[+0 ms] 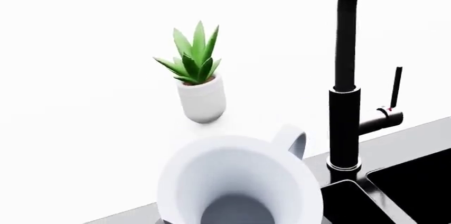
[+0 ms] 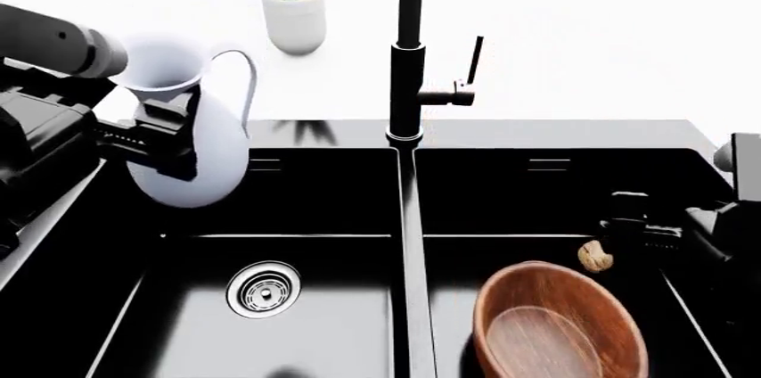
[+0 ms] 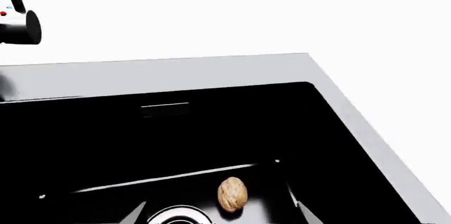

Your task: Pick the bowl and pitcher and place them in the sink. Then turn on the water.

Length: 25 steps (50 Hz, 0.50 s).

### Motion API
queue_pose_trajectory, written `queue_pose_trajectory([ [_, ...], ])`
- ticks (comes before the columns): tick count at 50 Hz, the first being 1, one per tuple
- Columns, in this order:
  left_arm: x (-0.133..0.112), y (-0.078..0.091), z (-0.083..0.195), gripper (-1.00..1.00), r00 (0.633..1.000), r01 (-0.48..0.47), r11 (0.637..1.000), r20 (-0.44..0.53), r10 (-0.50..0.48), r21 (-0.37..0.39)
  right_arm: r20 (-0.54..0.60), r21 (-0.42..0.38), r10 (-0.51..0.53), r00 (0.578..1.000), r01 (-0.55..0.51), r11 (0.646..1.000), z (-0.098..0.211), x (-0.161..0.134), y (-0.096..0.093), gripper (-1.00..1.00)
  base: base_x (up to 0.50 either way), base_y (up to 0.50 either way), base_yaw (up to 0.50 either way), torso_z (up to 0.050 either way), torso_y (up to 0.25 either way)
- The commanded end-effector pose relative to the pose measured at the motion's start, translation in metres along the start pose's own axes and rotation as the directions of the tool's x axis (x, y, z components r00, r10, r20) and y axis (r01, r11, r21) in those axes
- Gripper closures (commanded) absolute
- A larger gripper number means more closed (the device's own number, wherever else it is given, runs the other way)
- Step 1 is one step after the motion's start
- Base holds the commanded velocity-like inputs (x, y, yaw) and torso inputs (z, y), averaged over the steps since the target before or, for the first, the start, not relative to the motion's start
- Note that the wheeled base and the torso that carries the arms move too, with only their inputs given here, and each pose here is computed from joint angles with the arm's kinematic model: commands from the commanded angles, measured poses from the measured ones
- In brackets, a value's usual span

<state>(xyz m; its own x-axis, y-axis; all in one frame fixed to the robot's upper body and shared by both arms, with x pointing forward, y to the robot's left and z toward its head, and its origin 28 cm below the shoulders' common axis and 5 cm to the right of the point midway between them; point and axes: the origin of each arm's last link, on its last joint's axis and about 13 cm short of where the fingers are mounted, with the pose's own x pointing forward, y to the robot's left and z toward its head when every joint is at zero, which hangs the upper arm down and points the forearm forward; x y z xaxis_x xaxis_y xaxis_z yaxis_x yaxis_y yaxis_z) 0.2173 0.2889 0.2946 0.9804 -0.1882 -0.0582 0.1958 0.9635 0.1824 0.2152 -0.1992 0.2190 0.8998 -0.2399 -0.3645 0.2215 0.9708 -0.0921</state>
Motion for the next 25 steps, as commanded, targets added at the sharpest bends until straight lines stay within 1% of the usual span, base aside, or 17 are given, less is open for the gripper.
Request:
queue_pose_trajectory([
  [1, -0.009, 0.006, 0.008, 1.0, 0.994, -0.026, 0.997, -0.108, 0.034, 0.069, 0.167, 0.019, -0.005, 0.986, 0.002, 1.0, 0.023, -0.022, 0.003, -1.0, 0.0, 0.0, 0.0, 0.0, 0.0],
  [10, -0.001, 0.01, 0.014, 1.0, 0.978, -0.022, 0.994, -0.206, 0.044, 0.11, 0.187, 0.022, -0.007, 0.982, 0.003, 1.0, 0.026, -0.022, 0.003, -1.0, 0.0, 0.0, 0.0, 0.0, 0.001],
  [15, 0.009, 0.009, 0.02, 1.0, 0.953, 0.001, 0.986, -0.299, 0.05, 0.167, 0.211, 0.011, 0.005, 0.978, -0.007, 1.0, 0.029, -0.027, 0.005, -1.0, 0.0, 0.0, 0.0, 0.0, 0.0],
  [19, 0.018, 0.007, 0.023, 1.0, 0.934, 0.028, 0.979, -0.355, 0.047, 0.203, 0.23, 0.001, 0.014, 0.973, -0.015, 1.0, 0.029, -0.03, 0.007, -1.0, 0.0, 0.0, 0.0, 0.0, 0.0],
  [25, 0.034, 0.0, 0.021, 1.0, 0.9, 0.081, 0.964, -0.435, 0.039, 0.254, 0.262, -0.011, 0.021, 0.965, -0.019, 1.0, 0.03, -0.033, 0.007, -1.0, 0.0, 0.0, 0.0, 0.0, 0.0],
])
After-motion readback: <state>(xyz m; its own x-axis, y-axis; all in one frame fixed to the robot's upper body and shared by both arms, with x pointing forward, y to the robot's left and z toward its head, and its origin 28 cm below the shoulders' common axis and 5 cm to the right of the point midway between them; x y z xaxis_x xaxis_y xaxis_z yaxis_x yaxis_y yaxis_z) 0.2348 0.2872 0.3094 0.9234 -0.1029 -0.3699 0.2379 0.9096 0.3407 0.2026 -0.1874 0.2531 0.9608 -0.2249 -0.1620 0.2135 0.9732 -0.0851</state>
